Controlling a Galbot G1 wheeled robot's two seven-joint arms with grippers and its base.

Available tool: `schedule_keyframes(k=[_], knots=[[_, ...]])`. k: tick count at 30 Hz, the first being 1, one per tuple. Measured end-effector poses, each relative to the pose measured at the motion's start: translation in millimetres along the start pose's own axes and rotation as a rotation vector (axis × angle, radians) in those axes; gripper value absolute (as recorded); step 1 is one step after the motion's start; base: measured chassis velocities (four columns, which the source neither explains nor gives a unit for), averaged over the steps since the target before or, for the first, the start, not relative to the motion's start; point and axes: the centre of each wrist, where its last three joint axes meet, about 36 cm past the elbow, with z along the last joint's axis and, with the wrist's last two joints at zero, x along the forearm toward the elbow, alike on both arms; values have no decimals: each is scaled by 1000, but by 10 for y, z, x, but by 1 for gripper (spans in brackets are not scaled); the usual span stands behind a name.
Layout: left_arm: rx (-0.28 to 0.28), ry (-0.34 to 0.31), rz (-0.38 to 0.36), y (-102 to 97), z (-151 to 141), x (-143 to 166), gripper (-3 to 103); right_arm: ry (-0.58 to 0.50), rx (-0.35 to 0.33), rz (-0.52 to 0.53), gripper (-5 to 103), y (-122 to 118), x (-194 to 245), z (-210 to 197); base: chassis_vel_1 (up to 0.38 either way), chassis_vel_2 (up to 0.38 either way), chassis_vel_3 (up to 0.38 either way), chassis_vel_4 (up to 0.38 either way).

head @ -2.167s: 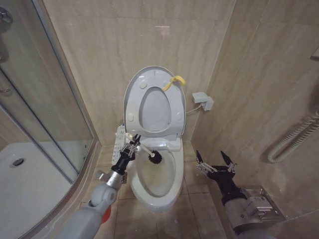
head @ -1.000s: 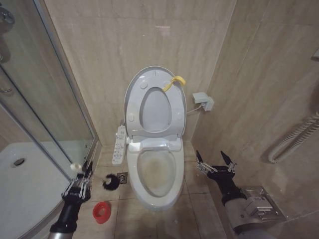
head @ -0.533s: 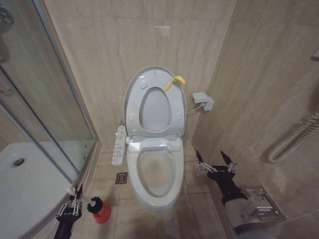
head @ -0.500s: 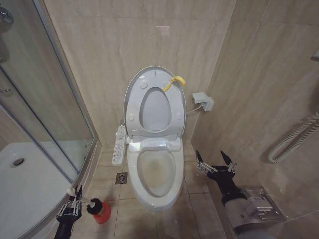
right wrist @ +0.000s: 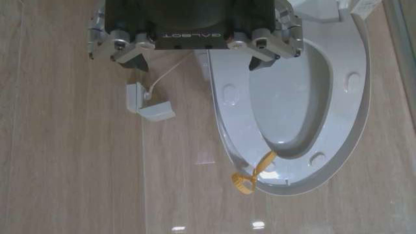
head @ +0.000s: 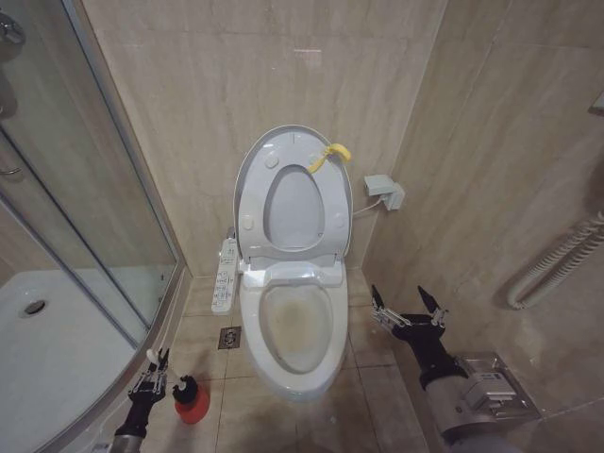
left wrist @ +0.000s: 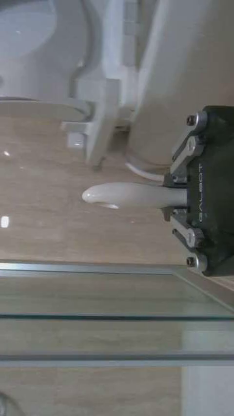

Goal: Open the toilet lid, clean the toilet bowl with a toilet brush, close the toilet lid, and flush.

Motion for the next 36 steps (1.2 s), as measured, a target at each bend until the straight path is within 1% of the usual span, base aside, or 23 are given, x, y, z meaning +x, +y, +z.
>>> schedule_keyframes(k=[4,9,10,11,18,22,27,33,34,36], knots=[[-6,38,-13,102,130,-54,17,0,0,0,100,0,0,0,0,0,0,0],[-6,62,-13,151,208,-86,17,0,0,0,100,0,0,0,0,0,0,0],[-11,90,-20,158,294,-110,17,0,0,0,100,0,0,0,0,0,0,0],[-16,103,-21,157,333,-130,17,0,0,0,100,0,0,0,0,0,0,0],[-11,123,-15,62,414,-148,17,0,0,0,100,0,0,0,0,0,0,0],[-22,143,22,24,461,-174,17,0,0,0,100,0,0,0,0,0,0,0],[-29,148,28,-45,487,-201,17,0,0,0,100,0,0,0,0,0,0,0],[-36,163,27,-113,509,-84,17,0,0,0,100,0,0,0,0,0,0,0],[-39,162,21,-132,499,-47,30,0,0,0,100,0,0,0,0,0,0,0],[-65,160,-18,-148,465,16,30,0,0,0,100,0,0,0,0,0,0,0]])
